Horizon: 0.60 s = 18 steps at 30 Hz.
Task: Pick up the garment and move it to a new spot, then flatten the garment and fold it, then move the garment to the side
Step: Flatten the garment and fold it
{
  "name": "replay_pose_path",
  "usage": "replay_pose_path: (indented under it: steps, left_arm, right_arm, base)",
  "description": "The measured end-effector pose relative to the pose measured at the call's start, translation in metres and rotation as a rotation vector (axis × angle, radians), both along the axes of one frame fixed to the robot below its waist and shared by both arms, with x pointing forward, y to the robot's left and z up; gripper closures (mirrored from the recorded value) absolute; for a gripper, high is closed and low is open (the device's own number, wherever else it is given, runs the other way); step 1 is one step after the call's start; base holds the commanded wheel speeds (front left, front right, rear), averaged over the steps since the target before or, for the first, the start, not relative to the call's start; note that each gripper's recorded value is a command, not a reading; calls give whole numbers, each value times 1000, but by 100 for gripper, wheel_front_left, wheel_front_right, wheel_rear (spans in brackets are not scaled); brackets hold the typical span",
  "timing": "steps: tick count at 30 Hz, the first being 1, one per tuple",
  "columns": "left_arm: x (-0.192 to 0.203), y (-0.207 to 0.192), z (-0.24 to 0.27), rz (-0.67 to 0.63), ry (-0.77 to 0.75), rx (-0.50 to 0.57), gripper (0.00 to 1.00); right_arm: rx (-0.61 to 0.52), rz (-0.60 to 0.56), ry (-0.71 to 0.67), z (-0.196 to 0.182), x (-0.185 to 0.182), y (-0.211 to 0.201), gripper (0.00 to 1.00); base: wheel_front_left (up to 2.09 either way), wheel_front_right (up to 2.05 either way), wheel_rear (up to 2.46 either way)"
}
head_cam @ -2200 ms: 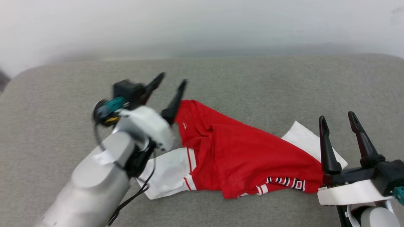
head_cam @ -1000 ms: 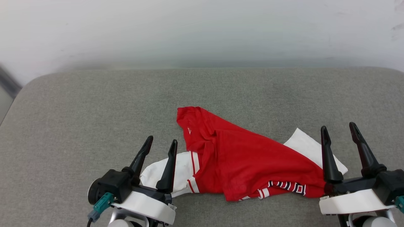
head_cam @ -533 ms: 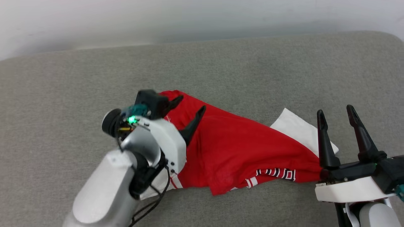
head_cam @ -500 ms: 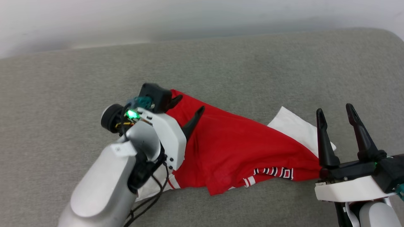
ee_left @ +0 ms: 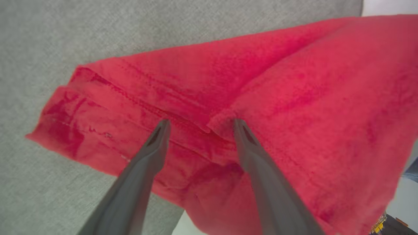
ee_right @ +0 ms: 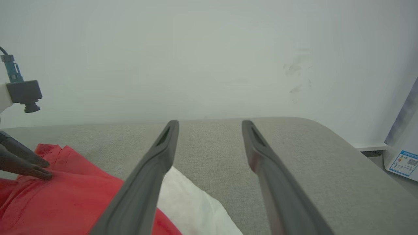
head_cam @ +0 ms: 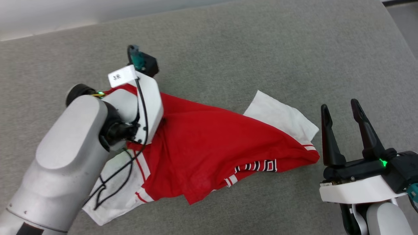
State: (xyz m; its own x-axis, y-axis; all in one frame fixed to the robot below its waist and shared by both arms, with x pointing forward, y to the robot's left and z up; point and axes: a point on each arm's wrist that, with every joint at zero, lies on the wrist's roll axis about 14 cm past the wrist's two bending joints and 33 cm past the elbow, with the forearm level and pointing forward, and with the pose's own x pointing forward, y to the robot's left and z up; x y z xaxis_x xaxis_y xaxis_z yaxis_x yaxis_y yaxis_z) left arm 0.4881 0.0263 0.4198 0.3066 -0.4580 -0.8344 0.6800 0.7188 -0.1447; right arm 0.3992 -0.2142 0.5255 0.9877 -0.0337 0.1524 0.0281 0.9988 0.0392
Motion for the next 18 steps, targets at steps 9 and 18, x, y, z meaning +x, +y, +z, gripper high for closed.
replay_pose_path:
  steps: [9, 18]
  left_arm:
    - [0, 9, -46, -55, 116, 148, 0]
    - [10, 5, -55, -50, 128, 109, 100]
  right_arm:
    - [1, -26, 43, -14, 2, -8, 0]
    - [2, -24, 69, -24, 7, -8, 0]
  base:
    - [0, 0, 0]
    - [0, 0, 0]
